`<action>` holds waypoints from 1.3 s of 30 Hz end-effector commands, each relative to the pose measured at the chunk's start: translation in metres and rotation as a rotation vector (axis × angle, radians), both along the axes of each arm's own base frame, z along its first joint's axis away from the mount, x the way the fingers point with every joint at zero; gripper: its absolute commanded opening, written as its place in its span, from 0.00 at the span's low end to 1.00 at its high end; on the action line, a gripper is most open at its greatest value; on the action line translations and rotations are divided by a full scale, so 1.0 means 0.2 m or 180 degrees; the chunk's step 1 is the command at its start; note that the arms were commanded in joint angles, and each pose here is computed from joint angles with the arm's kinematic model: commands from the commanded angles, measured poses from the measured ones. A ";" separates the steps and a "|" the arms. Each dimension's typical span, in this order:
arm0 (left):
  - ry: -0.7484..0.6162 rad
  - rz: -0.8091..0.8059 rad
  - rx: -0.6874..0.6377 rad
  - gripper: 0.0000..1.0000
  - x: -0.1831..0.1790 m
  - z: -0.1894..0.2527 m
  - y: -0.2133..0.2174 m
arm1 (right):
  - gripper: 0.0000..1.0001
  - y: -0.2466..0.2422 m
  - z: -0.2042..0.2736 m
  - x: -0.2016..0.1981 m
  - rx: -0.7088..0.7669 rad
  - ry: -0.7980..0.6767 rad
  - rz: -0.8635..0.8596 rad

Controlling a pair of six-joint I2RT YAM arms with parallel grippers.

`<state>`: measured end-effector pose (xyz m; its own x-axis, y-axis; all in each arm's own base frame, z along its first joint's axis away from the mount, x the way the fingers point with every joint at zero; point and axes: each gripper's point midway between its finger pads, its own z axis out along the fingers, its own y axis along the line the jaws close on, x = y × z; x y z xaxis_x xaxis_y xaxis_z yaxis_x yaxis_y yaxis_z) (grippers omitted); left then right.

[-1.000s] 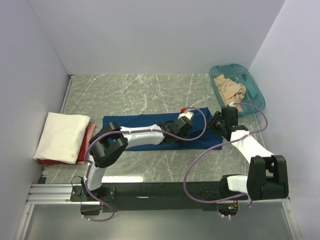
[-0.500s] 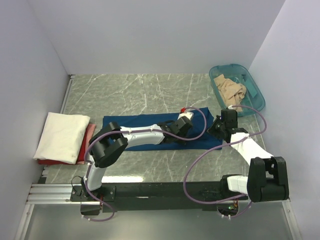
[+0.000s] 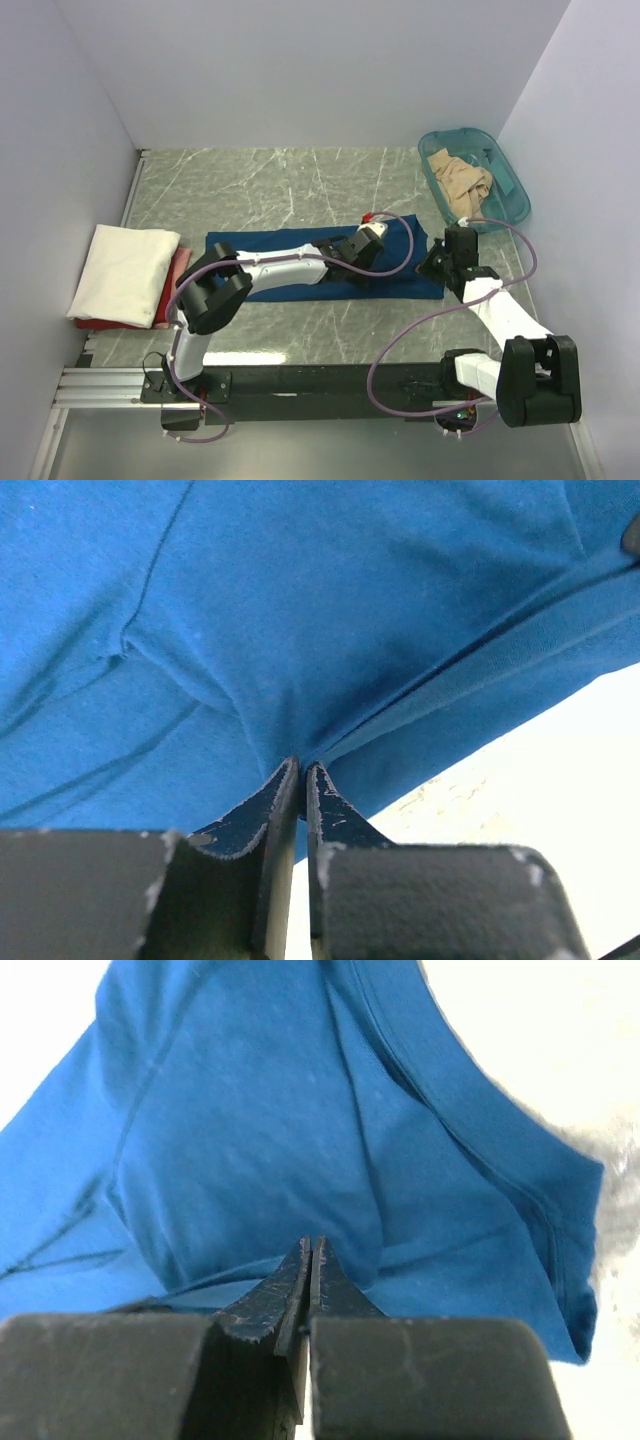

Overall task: Fold and stack the t-shirts
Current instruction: Fold the tshirt

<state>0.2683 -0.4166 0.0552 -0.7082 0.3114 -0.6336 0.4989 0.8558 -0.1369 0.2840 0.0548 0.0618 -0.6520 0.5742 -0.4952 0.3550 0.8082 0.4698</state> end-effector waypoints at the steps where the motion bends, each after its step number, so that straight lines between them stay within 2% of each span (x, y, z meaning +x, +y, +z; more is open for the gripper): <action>1: -0.0078 -0.0103 -0.0189 0.14 0.05 0.20 0.01 | 0.00 -0.02 -0.02 -0.03 -0.0052 0.0006 -0.0004; 11: 0.0254 -0.0366 -0.0263 0.19 0.01 0.05 -0.02 | 0.00 -0.02 -0.14 -0.07 -0.0042 0.0181 -0.0035; 18: 0.0362 -0.0340 -0.0324 0.29 0.03 0.01 -0.01 | 0.00 -0.04 -0.16 -0.06 -0.0131 0.0298 -0.0079; 21: 0.0397 -0.0342 -0.0340 0.39 0.04 0.02 0.00 | 0.11 -0.06 -0.14 -0.06 -0.0169 0.0331 -0.0107; 24: 0.0389 -0.0335 -0.0447 0.47 0.06 0.07 0.01 | 0.33 -0.07 -0.06 -0.04 -0.0216 0.0236 -0.0142; 25: 0.0385 -0.0321 -0.0477 0.48 0.07 0.09 0.01 | 0.37 -0.07 -0.02 -0.03 -0.0218 0.0207 -0.0153; 27: 0.0390 -0.0303 -0.0604 0.49 0.09 0.16 0.03 | 0.43 -0.08 0.06 0.00 -0.0234 0.0075 -0.0171; 33: 0.0415 -0.0096 -0.0890 0.46 0.15 0.31 0.14 | 0.43 -0.05 0.27 0.05 -0.0258 -0.0204 -0.0135; 35: 0.0446 0.0096 -0.0901 0.44 0.18 0.30 0.21 | 0.43 0.02 0.31 0.07 -0.0238 -0.0276 -0.0035; 38: 0.0449 0.0490 -0.0704 0.34 0.23 0.25 0.35 | 0.42 0.16 0.32 0.10 -0.0232 -0.0288 0.0119; 39: 0.0456 0.0585 -0.0639 0.28 0.24 0.22 0.38 | 0.42 0.21 0.28 0.10 -0.0223 -0.0197 0.0140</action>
<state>0.3111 -0.3570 0.0949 -0.8200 0.1202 -0.5596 0.3853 0.8390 -0.3843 0.2966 0.0776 0.1157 -0.6357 0.5136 -0.5763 0.2906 0.8508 0.4377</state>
